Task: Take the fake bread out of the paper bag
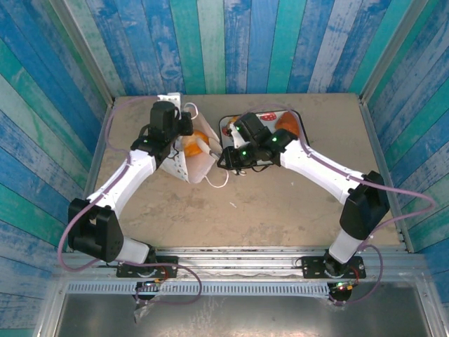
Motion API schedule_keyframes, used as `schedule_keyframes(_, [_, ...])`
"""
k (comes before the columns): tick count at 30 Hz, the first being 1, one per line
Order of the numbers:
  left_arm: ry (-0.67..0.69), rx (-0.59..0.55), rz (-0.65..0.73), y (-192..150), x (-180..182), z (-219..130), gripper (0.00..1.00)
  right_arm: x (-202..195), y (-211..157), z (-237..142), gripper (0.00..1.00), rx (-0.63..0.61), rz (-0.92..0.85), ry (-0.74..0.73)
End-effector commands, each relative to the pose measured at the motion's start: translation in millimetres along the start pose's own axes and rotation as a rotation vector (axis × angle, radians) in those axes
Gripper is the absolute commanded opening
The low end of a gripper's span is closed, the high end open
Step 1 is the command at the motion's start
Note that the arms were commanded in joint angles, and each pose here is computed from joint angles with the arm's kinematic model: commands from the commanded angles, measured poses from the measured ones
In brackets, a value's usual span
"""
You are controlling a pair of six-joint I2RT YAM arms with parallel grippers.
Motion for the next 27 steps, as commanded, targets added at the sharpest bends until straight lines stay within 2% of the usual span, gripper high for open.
schedule_keyframes(1, [-0.043,-0.037,0.011,4,-5,0,0.00,-6,9,3,0.45,-0.017,0.018,-0.041])
schedule_keyframes(7, [-0.056,-0.024,0.026,1,-8,3,0.00,-12,15,10,0.47,-0.016,0.033,-0.070])
schedule_keyframes(27, [-0.084,-0.024,0.041,5,-12,3,0.00,-16,30,26,0.51,0.010,0.053,-0.036])
Point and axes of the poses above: each hand's point on the last joint's axis, 136 mm out from that joint toward the fingers, its own z axis out along the fingers, its own x axis along the line the jaws close on, y = z × x, the point moved 8 cm from there along -z, back along the fingers, and after that the axes turned 1 degree about -z, right-handed, at the moved point
